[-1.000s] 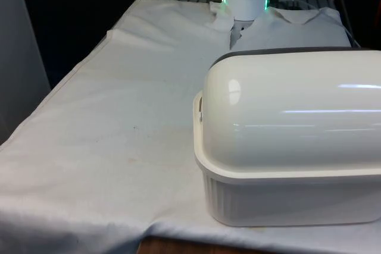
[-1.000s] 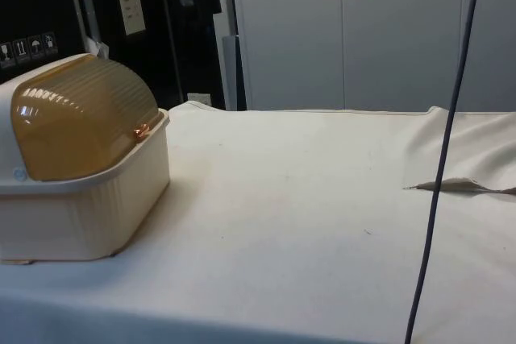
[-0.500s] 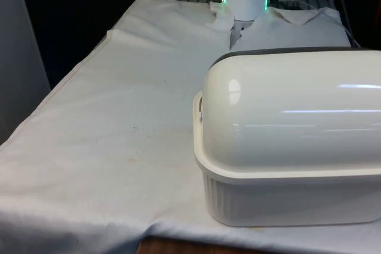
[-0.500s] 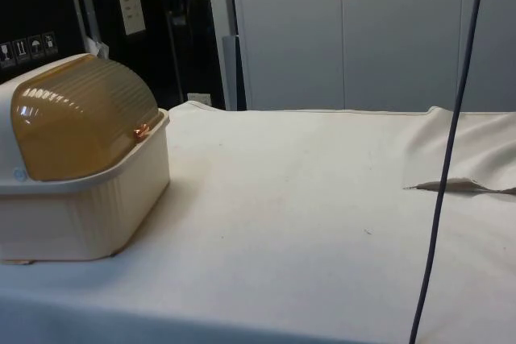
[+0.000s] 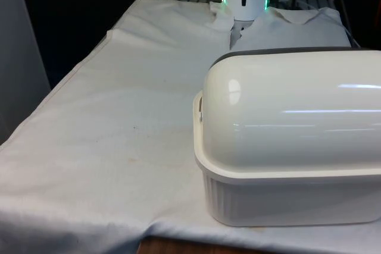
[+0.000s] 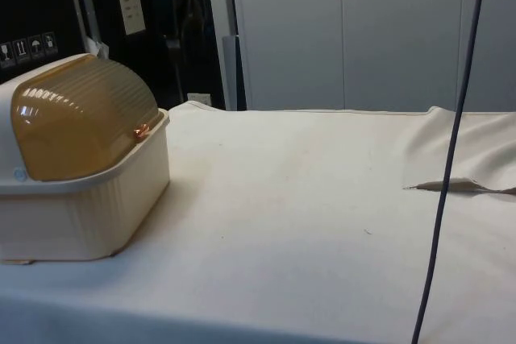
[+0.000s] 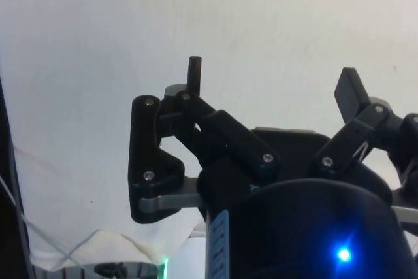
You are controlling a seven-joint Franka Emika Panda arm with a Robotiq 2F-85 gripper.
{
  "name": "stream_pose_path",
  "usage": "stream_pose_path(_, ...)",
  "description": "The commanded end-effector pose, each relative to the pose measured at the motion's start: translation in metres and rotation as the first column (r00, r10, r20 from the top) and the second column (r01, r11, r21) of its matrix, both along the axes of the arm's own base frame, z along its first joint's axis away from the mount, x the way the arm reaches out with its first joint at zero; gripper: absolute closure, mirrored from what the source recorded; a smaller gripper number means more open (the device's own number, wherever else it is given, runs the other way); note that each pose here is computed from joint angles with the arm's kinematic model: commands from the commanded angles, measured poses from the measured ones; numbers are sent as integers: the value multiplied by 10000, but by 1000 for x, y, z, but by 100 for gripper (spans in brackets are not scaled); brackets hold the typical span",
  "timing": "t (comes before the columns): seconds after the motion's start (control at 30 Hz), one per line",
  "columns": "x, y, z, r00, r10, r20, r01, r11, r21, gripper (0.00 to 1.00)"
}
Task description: Open the lid, then close it.
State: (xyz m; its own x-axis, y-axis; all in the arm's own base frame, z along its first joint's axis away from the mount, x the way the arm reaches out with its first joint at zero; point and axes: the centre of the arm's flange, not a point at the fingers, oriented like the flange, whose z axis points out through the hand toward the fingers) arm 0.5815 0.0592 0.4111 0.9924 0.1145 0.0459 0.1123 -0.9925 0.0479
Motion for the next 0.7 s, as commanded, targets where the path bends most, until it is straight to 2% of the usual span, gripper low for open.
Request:
stream_pose_path(0.0,1,1,-2,9998,20,203,-19,10000,-15,0)
stream_pose_path(0.03,1,1,-3,9996,40,273,-39,10000,-14,0)
stream_pose_path(0.07,0,0,-3,9999,18,99,-18,10000,12,0)
stream_pose_path(0.1,1,2,-4,9994,64,332,-64,10000,-5,0)
stream_pose_path(0.27,-1,1,-13,9979,120,636,-123,9999,35,0)
stream_pose_path(0.3,-1,1,-13,9988,97,483,-100,9999,61,0)
stream_pose_path(0.33,-1,1,-17,9978,128,645,-131,9999,43,0)
stream_pose_path(0.37,-2,2,-23,9975,160,683,-164,9999,51,0)
stream_pose_path(0.6,-2,2,-43,9965,245,801,-249,9997,50,0)
stream_pose_path(0.63,-2,2,-42,9973,215,702,-220,9997,55,0)
stream_pose_path(0.67,-1,2,-48,9960,253,861,-258,9997,50,0)
